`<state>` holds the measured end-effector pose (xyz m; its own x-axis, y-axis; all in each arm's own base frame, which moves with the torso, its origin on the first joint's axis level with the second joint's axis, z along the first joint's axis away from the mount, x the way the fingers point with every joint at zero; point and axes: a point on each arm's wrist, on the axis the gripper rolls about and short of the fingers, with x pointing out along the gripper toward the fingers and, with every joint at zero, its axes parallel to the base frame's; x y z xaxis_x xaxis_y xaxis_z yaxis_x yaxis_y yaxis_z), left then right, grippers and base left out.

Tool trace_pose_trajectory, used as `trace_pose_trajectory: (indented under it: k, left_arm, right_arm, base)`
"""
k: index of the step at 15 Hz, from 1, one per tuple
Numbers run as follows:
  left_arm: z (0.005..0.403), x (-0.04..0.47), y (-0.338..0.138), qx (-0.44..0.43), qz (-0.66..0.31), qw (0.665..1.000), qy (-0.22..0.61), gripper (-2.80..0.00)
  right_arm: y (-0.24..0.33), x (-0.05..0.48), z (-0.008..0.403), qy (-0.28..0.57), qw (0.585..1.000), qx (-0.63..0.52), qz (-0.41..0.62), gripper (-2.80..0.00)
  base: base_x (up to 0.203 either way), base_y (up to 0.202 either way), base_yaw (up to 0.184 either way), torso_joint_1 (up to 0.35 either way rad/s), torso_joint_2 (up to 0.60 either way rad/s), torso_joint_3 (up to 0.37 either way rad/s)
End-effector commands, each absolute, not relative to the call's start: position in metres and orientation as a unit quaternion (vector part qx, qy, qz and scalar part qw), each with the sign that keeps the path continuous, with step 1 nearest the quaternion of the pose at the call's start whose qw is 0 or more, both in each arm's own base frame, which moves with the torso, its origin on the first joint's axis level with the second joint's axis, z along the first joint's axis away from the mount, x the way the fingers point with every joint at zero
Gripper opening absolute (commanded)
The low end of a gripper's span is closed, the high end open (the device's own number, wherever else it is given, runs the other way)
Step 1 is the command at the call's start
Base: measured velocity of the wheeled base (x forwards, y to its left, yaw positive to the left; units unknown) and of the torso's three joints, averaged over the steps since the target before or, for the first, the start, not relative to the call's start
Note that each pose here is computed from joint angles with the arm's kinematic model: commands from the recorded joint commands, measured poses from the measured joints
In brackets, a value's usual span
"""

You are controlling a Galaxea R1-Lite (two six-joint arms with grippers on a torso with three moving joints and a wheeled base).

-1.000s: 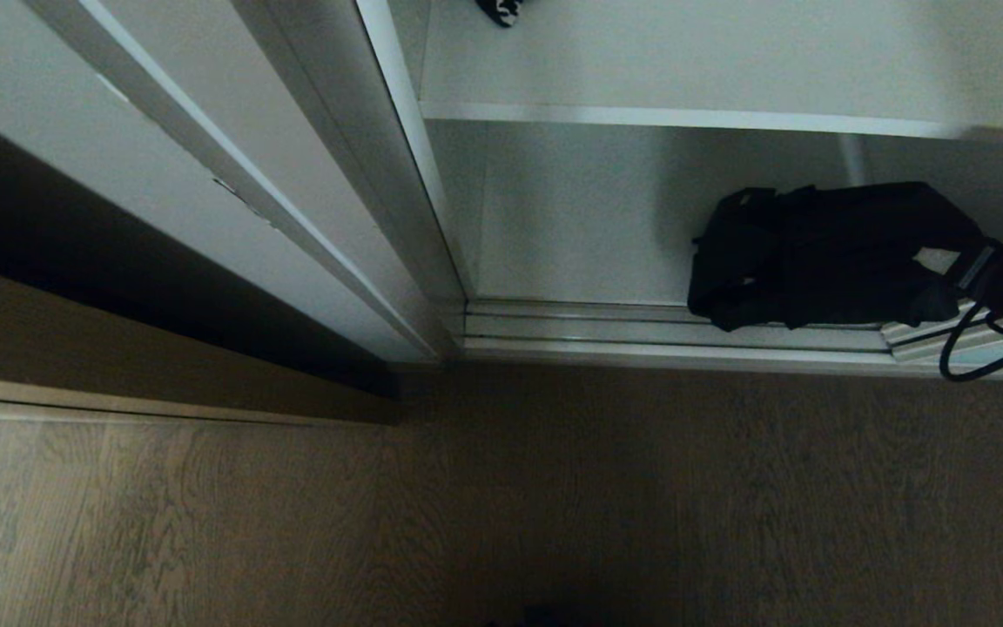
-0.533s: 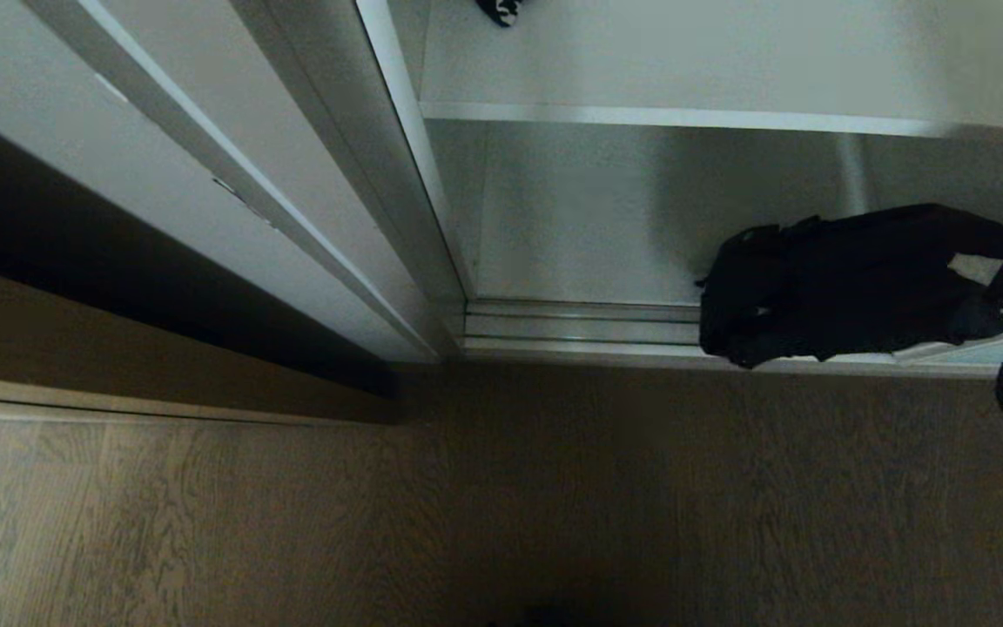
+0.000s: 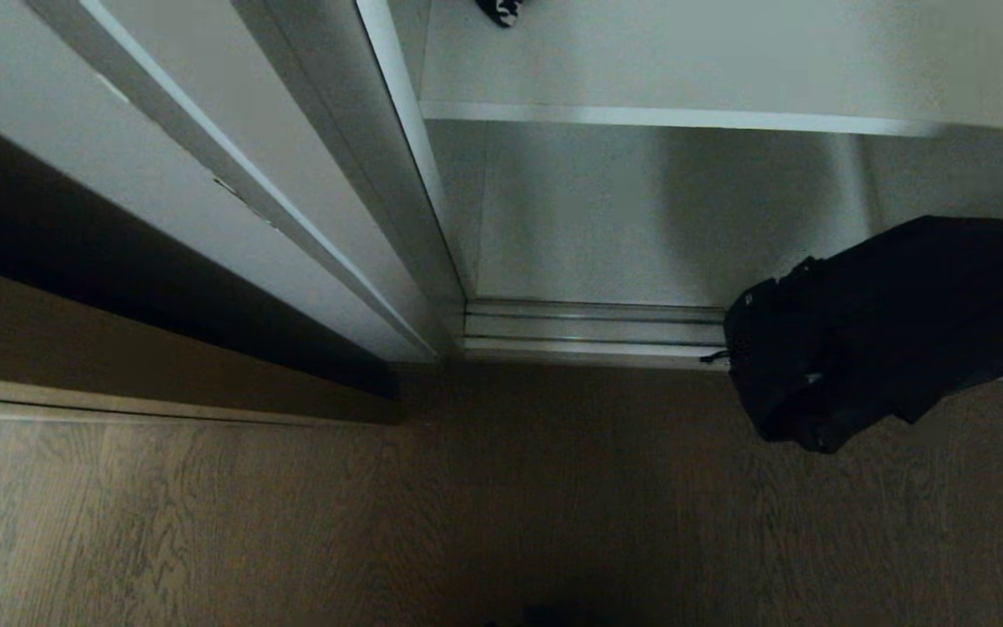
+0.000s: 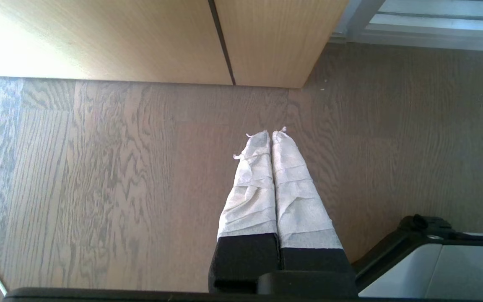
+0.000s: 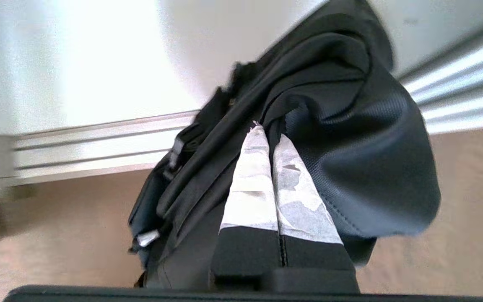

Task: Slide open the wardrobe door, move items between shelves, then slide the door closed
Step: Place the bag on the higher shelf

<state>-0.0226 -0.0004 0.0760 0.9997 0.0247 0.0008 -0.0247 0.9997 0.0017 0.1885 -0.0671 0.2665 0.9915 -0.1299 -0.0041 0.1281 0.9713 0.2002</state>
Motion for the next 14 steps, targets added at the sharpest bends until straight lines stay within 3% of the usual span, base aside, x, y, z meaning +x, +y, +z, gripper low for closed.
trace_pose_trajectory:
  k: [1,6,14]
  left_arm:
    - [0.076,-0.022,0.0,0.001,0.013,1.0,0.0,-2.8]
    - [0.076,-0.022,0.0,0.001,0.012,1.0,0.0,-2.8]
    - [0.076,-0.022,0.0,0.001,0.012,1.0,0.0,-2.8]
  right_arm:
    - [-0.057,0.16,0.262,-0.015,0.994,0.077,-0.082,-2.8]
    - [-0.045,0.122,0.24,-0.015,0.989,0.065,-0.133,-2.8]
    - [-0.028,0.079,0.227,-0.001,0.989,0.087,-0.123,-2.8]
  base:
    - [0.0,0.0,0.0,0.0,0.0,0.0]
    - [0.0,0.0,0.0,0.0,0.0,0.0]
    - [0.0,0.0,0.0,0.0,0.0,0.0]
